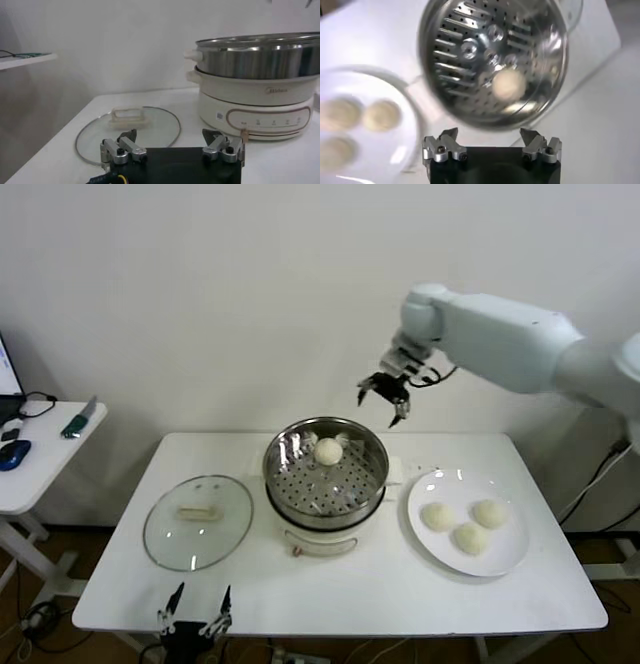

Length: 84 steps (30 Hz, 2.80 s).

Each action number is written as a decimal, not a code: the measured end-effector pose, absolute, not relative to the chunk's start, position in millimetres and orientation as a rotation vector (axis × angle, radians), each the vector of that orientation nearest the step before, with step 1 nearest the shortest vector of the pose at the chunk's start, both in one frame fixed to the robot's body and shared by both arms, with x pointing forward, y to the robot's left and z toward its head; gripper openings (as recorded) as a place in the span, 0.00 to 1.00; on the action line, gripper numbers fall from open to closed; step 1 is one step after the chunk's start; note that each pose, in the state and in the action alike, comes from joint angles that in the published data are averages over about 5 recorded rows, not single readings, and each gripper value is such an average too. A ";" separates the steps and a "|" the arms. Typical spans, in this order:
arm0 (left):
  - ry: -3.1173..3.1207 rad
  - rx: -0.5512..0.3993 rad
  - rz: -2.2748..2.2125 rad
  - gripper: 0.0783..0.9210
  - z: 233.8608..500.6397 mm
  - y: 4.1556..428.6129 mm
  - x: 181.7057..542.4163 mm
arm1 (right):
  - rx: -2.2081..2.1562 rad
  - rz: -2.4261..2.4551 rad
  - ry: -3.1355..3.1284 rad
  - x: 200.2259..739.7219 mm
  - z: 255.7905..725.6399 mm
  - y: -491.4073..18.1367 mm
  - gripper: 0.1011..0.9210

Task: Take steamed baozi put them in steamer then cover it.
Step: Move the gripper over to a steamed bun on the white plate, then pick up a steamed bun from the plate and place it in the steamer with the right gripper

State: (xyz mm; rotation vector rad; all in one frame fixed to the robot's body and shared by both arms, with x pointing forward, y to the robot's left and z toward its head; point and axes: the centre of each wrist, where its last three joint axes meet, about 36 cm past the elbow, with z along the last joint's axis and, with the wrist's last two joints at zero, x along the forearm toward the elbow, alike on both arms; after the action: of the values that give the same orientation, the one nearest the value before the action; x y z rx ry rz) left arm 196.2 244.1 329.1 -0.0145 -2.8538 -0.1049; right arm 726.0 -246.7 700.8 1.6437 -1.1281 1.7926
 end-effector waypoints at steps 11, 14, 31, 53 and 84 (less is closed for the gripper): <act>-2.865 -0.006 -0.108 0.88 328.0 250.2 201.6 | 1.407 1.412 -1.359 675.5 641.2 -338.7 0.88; -2.871 0.001 -0.108 0.88 328.4 255.2 204.7 | 1.368 1.345 -1.395 666.4 621.6 -350.9 0.88; -2.886 0.061 -0.092 0.88 331.4 274.8 210.5 | 1.261 1.223 -1.414 650.7 525.4 -349.7 0.88; -2.875 0.065 -0.076 0.88 328.4 273.8 205.1 | 1.219 1.263 -1.342 659.7 454.8 -328.1 0.88; -2.879 0.053 -0.072 0.88 328.7 267.1 203.3 | 1.302 1.347 -1.368 680.8 549.4 -320.2 0.75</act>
State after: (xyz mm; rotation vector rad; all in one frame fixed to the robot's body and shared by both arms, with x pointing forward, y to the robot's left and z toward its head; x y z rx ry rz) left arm 203.3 267.1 328.7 0.0526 -2.8790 -0.0725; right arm 680.8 -320.2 549.4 1.3020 -1.3681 1.3468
